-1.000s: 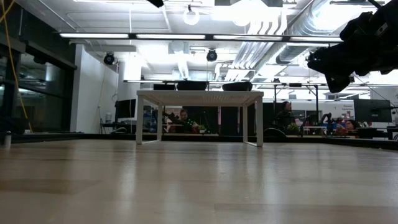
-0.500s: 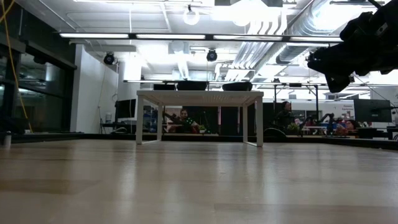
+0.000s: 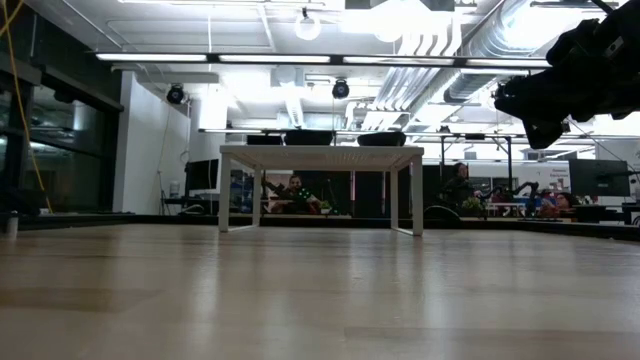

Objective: Pick & Place Mini shaped plates
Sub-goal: Return to Home Position

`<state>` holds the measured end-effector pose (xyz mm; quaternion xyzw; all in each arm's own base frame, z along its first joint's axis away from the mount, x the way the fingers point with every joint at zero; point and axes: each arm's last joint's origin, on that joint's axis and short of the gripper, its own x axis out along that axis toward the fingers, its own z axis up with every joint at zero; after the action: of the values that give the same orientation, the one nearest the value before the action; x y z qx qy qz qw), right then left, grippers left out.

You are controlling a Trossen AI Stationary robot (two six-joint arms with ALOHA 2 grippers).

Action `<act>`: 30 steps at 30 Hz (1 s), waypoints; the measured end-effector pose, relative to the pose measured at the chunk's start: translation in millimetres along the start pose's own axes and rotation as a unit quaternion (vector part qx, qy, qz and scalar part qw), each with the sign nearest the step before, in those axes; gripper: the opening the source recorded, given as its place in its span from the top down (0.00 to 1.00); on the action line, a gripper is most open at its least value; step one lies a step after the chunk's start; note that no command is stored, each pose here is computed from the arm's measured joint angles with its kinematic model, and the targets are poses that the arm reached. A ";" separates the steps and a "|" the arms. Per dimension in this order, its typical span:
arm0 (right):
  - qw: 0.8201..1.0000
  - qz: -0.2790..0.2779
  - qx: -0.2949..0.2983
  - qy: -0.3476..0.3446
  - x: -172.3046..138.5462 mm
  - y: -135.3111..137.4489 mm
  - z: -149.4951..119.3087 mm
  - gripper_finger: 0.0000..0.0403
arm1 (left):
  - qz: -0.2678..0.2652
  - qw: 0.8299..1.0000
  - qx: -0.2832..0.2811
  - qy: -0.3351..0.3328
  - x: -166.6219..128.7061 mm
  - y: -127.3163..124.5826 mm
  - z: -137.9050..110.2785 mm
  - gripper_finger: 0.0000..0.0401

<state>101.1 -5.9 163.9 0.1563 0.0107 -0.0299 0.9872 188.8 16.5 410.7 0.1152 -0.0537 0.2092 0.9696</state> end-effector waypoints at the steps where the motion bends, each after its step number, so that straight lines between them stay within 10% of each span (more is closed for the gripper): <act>1: 1.000 0.000 0.000 0.000 0.0 0.0 0.0 0.69 | 0.000 1.000 -0.002 -0.007 -6.7 0.8 -6.5 0.72; 30: 1.000 0.000 0.000 0.000 0.0 0.1 0.1 0.69 | 0.040 0.995 0.087 0.013 -126.3 6.2 -138.7 0.72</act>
<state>101.0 -5.8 164.0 0.1562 0.0105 -0.0297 0.9872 79.4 6.4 258.4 0.1945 -0.0272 0.2529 0.9473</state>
